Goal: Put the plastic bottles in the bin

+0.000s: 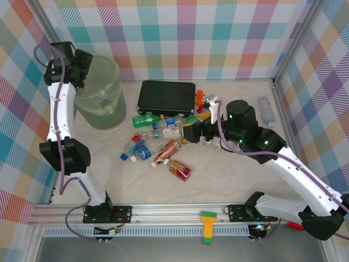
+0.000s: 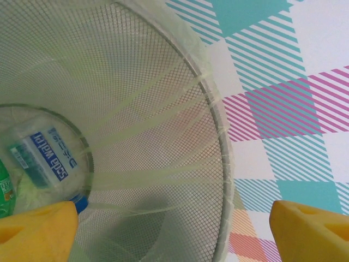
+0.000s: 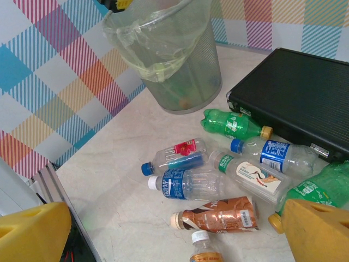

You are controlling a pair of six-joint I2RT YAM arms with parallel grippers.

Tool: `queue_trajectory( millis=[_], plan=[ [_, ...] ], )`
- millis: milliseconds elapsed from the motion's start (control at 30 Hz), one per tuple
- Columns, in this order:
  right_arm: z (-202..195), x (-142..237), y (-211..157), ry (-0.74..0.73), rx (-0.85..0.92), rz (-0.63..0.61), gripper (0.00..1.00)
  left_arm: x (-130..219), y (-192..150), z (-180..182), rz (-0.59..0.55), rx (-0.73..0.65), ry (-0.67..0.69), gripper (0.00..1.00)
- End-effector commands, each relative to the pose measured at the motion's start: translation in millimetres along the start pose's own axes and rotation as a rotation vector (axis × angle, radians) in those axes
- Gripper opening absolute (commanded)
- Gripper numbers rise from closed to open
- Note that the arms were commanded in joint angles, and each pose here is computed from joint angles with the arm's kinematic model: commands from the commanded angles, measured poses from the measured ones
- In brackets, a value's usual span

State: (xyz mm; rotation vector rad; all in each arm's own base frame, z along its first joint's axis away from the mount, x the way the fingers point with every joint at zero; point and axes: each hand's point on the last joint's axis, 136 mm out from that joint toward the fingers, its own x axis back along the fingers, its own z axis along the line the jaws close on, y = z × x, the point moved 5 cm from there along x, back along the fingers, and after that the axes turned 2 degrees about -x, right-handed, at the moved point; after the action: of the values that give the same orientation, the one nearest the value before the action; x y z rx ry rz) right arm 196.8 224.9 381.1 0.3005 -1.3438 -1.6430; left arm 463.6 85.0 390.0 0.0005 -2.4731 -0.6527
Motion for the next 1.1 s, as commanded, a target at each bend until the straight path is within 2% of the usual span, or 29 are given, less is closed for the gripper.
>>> queue_trajectory(
  millis=[0,167,200,400,867,1067],
  plan=[
    [5,2,1,0.026,0.014,-0.015,0.99,34,13,-12,-0.04,-0.023,-0.053,0.91],
    [4,1,-1,0.028,0.003,-0.01,0.99,41,12,-12,-0.037,-0.051,-0.051,0.92],
    [4,1,-2,0.026,0.001,-0.008,0.99,43,11,-12,-0.036,-0.056,-0.048,1.0],
    [2,-4,-5,0.026,-0.01,0.002,0.99,67,0,-17,-0.041,-0.156,-0.047,1.0],
    [-1,-27,-8,0.036,-0.038,0.037,0.99,140,-88,-22,-0.02,-0.572,-0.031,1.0],
    [-3,-36,-10,0.038,-0.044,0.051,0.99,163,-136,5,0.038,-0.678,-0.009,1.0]
  ],
)
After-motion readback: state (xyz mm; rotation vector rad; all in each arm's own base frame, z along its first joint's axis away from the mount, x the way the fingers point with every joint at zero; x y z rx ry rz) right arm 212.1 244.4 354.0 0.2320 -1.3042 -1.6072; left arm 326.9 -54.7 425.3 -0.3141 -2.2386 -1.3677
